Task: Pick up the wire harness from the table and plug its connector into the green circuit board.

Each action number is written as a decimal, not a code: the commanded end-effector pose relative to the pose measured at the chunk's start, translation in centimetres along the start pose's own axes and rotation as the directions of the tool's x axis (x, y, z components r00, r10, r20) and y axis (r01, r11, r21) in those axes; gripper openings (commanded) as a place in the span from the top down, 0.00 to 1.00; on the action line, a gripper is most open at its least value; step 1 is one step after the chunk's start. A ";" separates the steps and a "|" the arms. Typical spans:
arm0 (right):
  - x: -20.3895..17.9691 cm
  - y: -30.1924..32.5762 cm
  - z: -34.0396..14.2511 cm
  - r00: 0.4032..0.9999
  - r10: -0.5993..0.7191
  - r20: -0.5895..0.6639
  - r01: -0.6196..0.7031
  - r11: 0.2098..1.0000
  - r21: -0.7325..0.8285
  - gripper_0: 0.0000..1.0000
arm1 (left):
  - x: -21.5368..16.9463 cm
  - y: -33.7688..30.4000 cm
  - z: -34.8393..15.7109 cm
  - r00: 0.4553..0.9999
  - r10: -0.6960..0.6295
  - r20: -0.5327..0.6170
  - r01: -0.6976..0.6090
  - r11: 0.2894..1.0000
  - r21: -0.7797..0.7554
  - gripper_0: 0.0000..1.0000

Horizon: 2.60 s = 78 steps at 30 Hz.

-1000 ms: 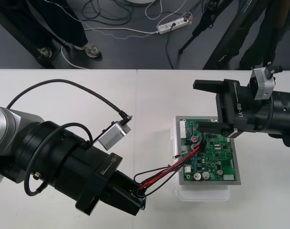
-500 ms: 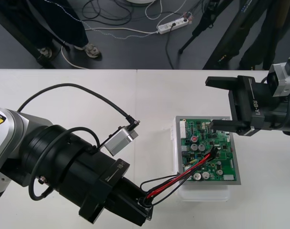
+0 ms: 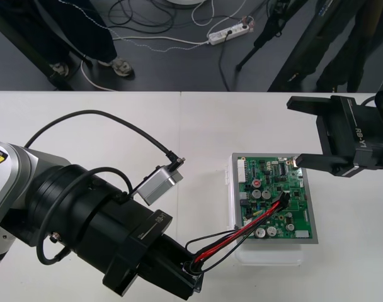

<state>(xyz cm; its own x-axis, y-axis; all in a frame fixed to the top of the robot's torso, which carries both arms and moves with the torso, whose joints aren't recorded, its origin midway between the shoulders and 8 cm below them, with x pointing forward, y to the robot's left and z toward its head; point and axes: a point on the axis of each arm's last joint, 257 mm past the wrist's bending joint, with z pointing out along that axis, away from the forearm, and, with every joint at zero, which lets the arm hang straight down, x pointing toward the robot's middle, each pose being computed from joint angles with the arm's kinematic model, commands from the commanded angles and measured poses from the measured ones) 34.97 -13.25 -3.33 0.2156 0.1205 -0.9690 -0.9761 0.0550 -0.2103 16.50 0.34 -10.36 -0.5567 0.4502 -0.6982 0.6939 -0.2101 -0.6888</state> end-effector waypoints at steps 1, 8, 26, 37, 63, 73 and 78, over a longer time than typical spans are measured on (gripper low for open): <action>-0.9 0.1 -2.0 0.999 -0.027 -0.018 0.027 1.000 0.015 0.00 | -0.1 -1.5 0.9 0.993 0.110 -0.033 -0.109 0.993 0.056 1.00; -2.0 0.3 -2.4 1.000 -0.026 0.003 0.026 1.000 0.006 0.00 | -0.1 -1.4 0.8 0.993 0.109 -0.033 -0.108 0.993 0.053 1.00; -1.8 3.4 -1.2 0.995 0.071 0.064 -0.064 0.992 -0.108 0.00 | -0.2 -1.4 0.8 0.994 0.109 -0.031 -0.107 0.993 0.052 1.00; -1.3 4.8 0.0 0.989 0.116 0.093 -0.099 0.981 -0.166 0.00 | -0.2 -1.4 0.8 0.994 0.109 -0.030 -0.107 0.993 0.051 1.00; -1.1 9.7 2.2 0.976 0.186 0.114 -0.138 0.932 -0.335 0.00 | -0.2 -1.3 0.7 0.994 0.108 -0.029 -0.107 0.993 0.050 1.00; -1.2 11.0 3.0 0.969 0.199 0.147 -0.131 0.918 -0.373 0.00 | -0.2 -1.4 0.7 0.993 0.111 -0.029 -0.110 0.993 0.052 1.00; -1.6 11.1 3.0 0.968 0.191 0.163 -0.118 0.919 -0.376 0.00 | -0.2 -1.4 0.8 0.993 0.111 -0.028 -0.110 0.993 0.052 1.00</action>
<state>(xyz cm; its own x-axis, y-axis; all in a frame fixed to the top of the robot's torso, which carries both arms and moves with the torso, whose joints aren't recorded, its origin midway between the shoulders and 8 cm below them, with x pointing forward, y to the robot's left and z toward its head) 25.02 -9.58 -4.11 -0.0171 0.2783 -0.9603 -0.9437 -0.3219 -0.0764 16.44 0.30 -10.34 -0.5578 0.4501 -0.6973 0.6911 -0.2133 -0.6906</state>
